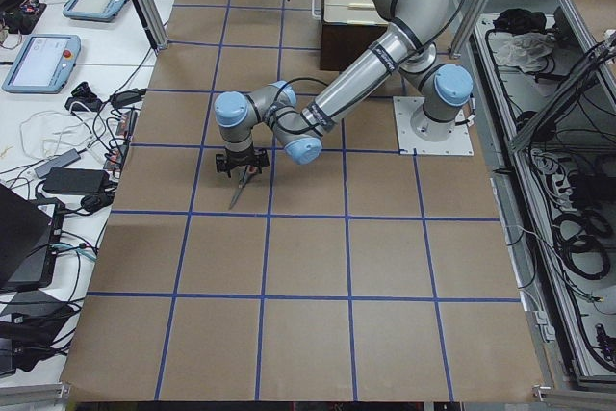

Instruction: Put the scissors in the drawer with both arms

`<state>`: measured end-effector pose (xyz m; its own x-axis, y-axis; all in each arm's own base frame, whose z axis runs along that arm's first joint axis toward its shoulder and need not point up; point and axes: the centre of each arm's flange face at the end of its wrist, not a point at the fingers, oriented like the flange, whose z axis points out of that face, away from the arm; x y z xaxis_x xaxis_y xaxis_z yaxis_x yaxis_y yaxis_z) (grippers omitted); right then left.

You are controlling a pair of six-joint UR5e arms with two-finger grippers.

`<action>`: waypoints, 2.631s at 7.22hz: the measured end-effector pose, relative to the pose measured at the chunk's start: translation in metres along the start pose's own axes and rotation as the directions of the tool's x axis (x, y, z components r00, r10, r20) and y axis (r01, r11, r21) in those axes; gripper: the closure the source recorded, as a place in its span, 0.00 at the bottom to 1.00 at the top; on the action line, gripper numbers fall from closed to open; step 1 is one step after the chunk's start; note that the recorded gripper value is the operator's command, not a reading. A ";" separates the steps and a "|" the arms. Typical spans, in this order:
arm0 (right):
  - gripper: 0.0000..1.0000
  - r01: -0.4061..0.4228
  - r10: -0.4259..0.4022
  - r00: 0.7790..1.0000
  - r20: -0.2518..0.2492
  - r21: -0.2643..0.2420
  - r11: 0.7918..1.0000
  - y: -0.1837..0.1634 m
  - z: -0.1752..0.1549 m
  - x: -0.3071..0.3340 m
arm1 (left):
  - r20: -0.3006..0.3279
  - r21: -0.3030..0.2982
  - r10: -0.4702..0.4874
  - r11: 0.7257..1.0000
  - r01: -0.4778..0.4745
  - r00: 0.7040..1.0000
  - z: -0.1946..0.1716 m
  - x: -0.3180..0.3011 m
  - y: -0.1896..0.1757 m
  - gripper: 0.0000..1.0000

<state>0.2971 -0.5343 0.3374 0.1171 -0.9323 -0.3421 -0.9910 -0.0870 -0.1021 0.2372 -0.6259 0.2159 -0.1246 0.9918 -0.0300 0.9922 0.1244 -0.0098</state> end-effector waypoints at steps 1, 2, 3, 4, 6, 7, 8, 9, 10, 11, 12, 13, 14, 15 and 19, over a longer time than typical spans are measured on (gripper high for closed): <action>0.12 0.031 -0.030 0.999 0.022 -0.011 0.999 0.001 0.006 0.002 | -0.006 0.016 0.066 0.998 -0.065 0.998 0.011 -0.001 -0.001 0.07; 0.12 0.027 -0.027 0.999 0.037 -0.011 1.000 0.001 0.010 0.004 | -0.006 0.026 0.133 0.991 -0.133 0.991 0.020 -0.002 -0.001 0.11; 0.12 0.003 -0.002 0.999 0.054 -0.012 1.000 0.002 0.014 0.004 | 0.002 0.028 0.187 0.982 -0.187 0.982 0.027 -0.004 -0.001 0.14; 0.12 -0.021 0.022 0.997 0.074 -0.015 1.000 0.002 0.018 0.004 | 0.012 0.024 0.216 0.976 -0.217 0.976 0.031 -0.005 0.000 0.14; 0.11 -0.044 0.046 0.994 0.103 -0.023 0.999 0.003 0.027 0.002 | 0.016 0.024 0.240 0.970 -0.241 0.971 0.036 -0.006 0.000 0.33; 0.11 -0.054 0.057 0.991 0.118 -0.028 0.998 0.005 0.036 0.000 | 0.013 0.027 0.245 0.969 -0.245 0.969 0.039 -0.005 -0.001 0.35; 0.12 -0.061 0.064 0.990 0.127 -0.032 0.998 0.006 0.042 -0.001 | 0.010 0.028 0.248 0.968 -0.248 0.969 0.041 -0.004 -0.001 0.43; 0.12 -0.064 0.067 0.989 0.131 -0.034 0.997 0.006 0.046 -0.002 | 0.010 0.029 0.249 0.968 -0.249 0.968 0.041 -0.004 -0.001 0.75; 0.16 -0.065 0.069 0.989 0.134 -0.034 0.997 0.006 0.048 -0.002 | 0.010 0.031 0.249 0.968 -0.249 0.968 0.042 -0.004 -0.001 0.80; 0.22 -0.066 0.070 0.988 0.135 -0.034 0.997 0.006 0.049 -0.002 | 0.012 0.036 0.250 0.968 -0.250 0.968 0.043 -0.004 -0.001 0.82; 0.30 -0.067 0.071 0.989 0.134 -0.033 0.997 0.006 0.049 -0.002 | 0.017 0.043 0.251 0.967 -0.252 0.968 0.043 -0.004 -0.002 0.88; 0.37 -0.070 0.074 0.989 0.132 -0.033 0.997 0.006 0.049 -0.001 | 0.019 0.046 0.252 0.966 -0.253 0.967 0.043 -0.005 -0.003 0.92; 0.39 -0.081 0.085 0.988 0.130 -0.034 0.996 0.006 0.049 -0.001 | 0.020 0.048 0.253 0.966 -0.253 0.967 0.043 -0.004 -0.003 0.97; 0.42 -0.098 0.101 0.986 0.130 -0.037 0.995 0.006 0.049 -0.001 | 0.020 0.048 0.253 0.966 -0.254 0.967 0.043 -0.004 -0.003 1.00; 0.47 -0.103 0.108 0.986 0.124 -0.043 0.994 0.007 0.052 0.000 | 0.026 0.045 0.250 0.967 -0.251 0.968 0.038 -0.005 -0.003 1.00</action>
<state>0.2937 -0.5161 0.2879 0.0171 -0.8854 -0.4644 -0.9996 -0.0056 -0.0261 0.2345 -0.6323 0.1777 0.1276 0.9901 -0.0578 0.9904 -0.1304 -0.0465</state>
